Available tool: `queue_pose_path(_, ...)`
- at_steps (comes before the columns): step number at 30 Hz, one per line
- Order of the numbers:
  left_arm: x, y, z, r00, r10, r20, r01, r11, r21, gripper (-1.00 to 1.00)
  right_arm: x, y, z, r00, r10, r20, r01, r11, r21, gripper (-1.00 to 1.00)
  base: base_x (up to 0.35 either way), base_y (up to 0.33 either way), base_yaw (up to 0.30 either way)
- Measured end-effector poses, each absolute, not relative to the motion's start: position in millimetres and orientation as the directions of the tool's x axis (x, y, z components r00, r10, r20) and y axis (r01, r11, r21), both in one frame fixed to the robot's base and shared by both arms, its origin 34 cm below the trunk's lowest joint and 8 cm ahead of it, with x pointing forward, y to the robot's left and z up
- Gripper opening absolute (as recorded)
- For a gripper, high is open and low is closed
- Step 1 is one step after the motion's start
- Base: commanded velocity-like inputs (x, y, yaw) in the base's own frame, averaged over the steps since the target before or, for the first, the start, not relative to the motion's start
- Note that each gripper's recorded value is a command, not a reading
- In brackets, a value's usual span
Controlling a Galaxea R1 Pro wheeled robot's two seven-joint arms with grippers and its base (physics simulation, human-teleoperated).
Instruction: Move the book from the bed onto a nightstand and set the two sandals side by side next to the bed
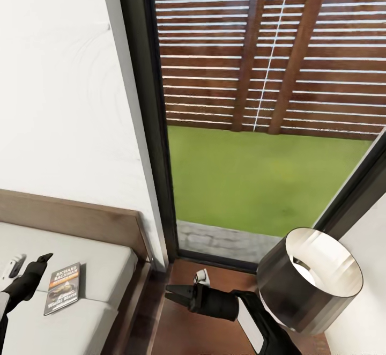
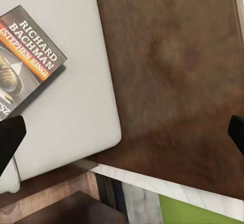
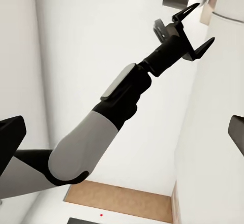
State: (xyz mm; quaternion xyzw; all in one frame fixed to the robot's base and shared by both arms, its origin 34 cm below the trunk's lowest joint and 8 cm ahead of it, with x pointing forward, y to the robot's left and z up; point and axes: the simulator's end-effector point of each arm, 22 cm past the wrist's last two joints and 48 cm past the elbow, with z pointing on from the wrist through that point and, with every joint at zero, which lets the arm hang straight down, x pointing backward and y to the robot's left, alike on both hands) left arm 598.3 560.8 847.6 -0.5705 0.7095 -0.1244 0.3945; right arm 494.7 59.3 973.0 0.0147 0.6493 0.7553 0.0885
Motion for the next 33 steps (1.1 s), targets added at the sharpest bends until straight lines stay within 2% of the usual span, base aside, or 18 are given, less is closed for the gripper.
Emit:
queue_pose_path(11, 608, 538, 835, -0.114, -0.894, -0.434, -0.708, 0.379, -0.596, 1.00, 494, 59, 967, -0.985, 0.153, -0.077, -0.099, -0.141, 0.985, 1.00, 0.000, 0.000, 0.000)
queue_pose_path(33, 603, 538, 818, -0.130, -0.891, -0.434, -0.727, 0.384, -0.569, 1.00, 493, 59, 953, -0.987, 0.153, -0.043, -0.065, -0.141, 0.988, 1.00, 0.000, 0.000, 0.000)
